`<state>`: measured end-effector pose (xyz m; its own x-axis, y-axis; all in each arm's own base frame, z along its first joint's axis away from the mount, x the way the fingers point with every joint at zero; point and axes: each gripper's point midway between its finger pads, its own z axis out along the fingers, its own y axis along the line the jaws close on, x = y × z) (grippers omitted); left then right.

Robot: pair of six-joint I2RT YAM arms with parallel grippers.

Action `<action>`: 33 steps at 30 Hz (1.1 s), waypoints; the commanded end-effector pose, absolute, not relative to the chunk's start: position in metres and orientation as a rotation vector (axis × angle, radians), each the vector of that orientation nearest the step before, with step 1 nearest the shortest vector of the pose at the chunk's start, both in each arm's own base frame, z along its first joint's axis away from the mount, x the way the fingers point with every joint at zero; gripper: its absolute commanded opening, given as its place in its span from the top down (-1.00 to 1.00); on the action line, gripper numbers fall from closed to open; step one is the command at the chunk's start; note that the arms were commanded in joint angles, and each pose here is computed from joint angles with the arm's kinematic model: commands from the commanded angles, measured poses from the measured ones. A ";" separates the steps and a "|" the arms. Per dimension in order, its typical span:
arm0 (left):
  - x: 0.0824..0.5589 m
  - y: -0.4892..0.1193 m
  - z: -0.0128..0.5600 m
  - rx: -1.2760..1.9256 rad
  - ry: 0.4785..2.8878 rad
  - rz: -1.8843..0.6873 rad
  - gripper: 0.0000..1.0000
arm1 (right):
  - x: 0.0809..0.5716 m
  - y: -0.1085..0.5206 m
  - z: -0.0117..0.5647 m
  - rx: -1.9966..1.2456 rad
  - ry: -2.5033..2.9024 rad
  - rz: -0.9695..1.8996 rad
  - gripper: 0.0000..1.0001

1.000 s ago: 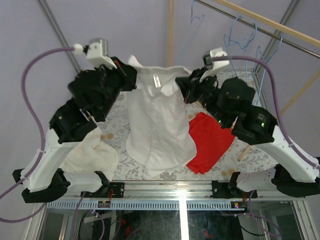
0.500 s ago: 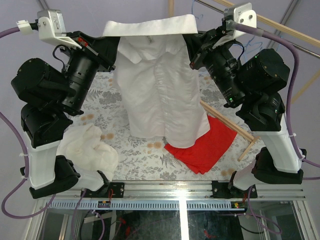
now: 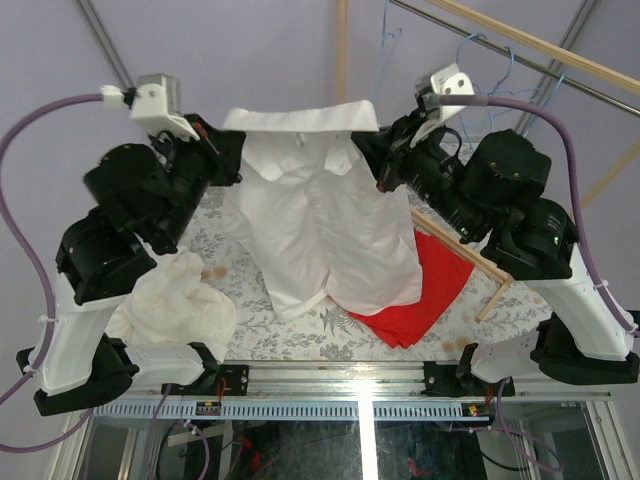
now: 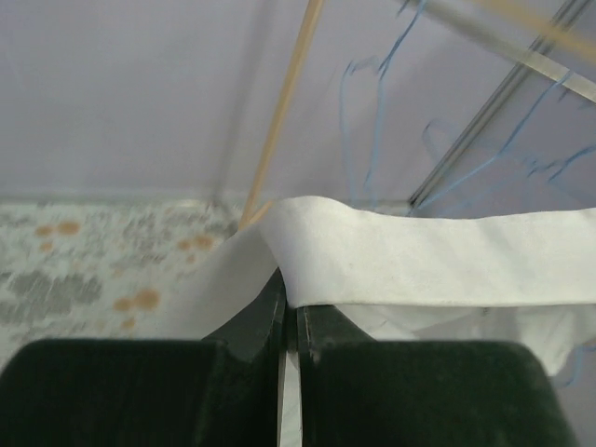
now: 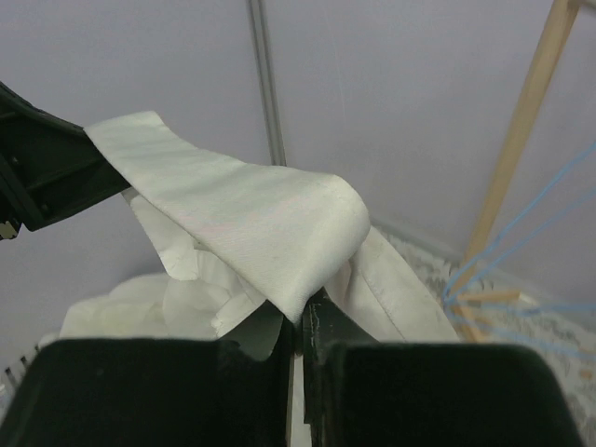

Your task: Place the shirt on the hanger

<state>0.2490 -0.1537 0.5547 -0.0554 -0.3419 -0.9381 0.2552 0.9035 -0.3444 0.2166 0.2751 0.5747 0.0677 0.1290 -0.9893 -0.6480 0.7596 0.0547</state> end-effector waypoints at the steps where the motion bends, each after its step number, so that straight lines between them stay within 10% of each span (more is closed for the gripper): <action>1: 0.258 -0.164 0.453 -0.047 1.806 -0.370 0.99 | 0.216 0.275 0.506 -0.411 1.592 0.644 1.00; 14: 0.238 -0.212 0.226 -0.053 2.250 -0.496 0.99 | 0.233 0.255 0.245 -0.338 2.170 0.446 1.00; 27: 0.271 -0.228 0.128 -0.090 2.398 -0.515 1.00 | 0.254 0.235 0.152 -0.377 2.285 0.294 0.99; 33: 0.273 -0.226 0.148 -0.071 2.340 -0.573 0.59 | 0.238 0.247 0.185 -0.457 2.201 0.480 0.20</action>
